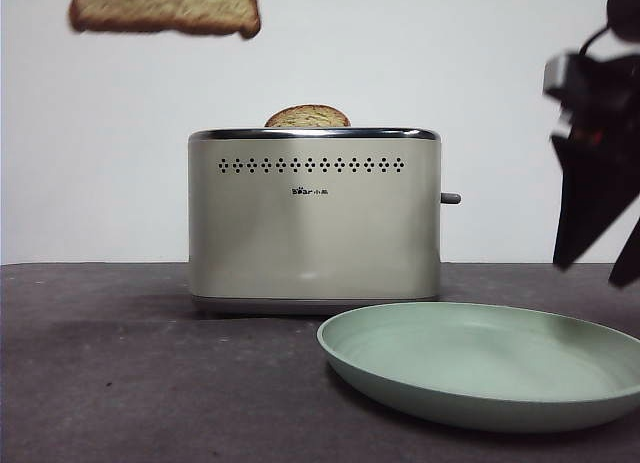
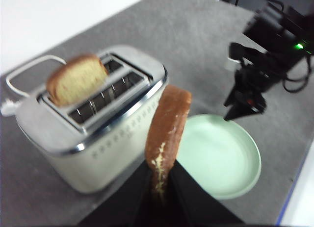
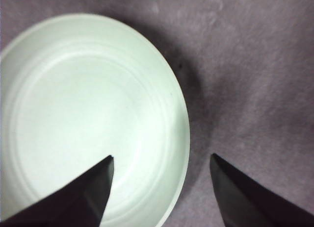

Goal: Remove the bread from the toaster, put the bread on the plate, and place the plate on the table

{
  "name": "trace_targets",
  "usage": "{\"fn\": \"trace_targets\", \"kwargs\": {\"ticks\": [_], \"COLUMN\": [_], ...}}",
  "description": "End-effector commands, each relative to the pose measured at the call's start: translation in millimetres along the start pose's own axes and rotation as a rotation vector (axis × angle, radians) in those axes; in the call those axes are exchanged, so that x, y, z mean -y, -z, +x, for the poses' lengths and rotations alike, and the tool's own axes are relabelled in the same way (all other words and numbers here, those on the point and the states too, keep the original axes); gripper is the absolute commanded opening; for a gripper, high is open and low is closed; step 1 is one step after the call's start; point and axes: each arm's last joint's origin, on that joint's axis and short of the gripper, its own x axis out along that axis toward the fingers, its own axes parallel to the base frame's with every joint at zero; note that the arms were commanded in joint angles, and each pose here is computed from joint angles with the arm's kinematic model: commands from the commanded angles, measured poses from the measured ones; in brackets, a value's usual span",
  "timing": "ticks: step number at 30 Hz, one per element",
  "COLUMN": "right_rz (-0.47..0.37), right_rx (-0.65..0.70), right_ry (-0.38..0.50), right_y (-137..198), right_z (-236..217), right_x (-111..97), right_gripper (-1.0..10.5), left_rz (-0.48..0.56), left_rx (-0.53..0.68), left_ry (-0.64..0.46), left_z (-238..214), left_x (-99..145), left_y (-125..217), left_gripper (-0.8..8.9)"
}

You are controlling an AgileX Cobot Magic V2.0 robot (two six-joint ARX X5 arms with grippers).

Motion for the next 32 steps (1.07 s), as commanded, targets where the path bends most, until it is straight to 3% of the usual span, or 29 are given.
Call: {"fn": "trace_targets", "kwargs": {"ticks": [1, 13, 17, 22, 32], "right_rz": [0.016, 0.050, 0.051, 0.049, -0.020], "right_rx": [-0.024, -0.116, -0.122, -0.113, 0.058], "right_ry": [-0.006, -0.029, -0.030, -0.062, -0.125], "right_y": [-4, -4, -3, -4, -10], "right_z": [14, 55, 57, 55, 9], "right_x": [4, 18, 18, 16, -18], "right_gripper": [2.8, 1.4, 0.1, 0.1, 0.0], "left_rz": [-0.023, -0.059, -0.080, -0.093, -0.149], "left_rx": [0.005, -0.004, -0.002, 0.004, 0.003], "left_ry": [0.004, 0.006, 0.007, 0.031, 0.206], "left_z": [-3, -22, -23, -23, -9], "left_x": [4, 18, 18, 19, 17], "left_y": [7, 23, 23, 23, 20], "left_gripper": [0.04, 0.04, 0.04, 0.04, 0.04]}}
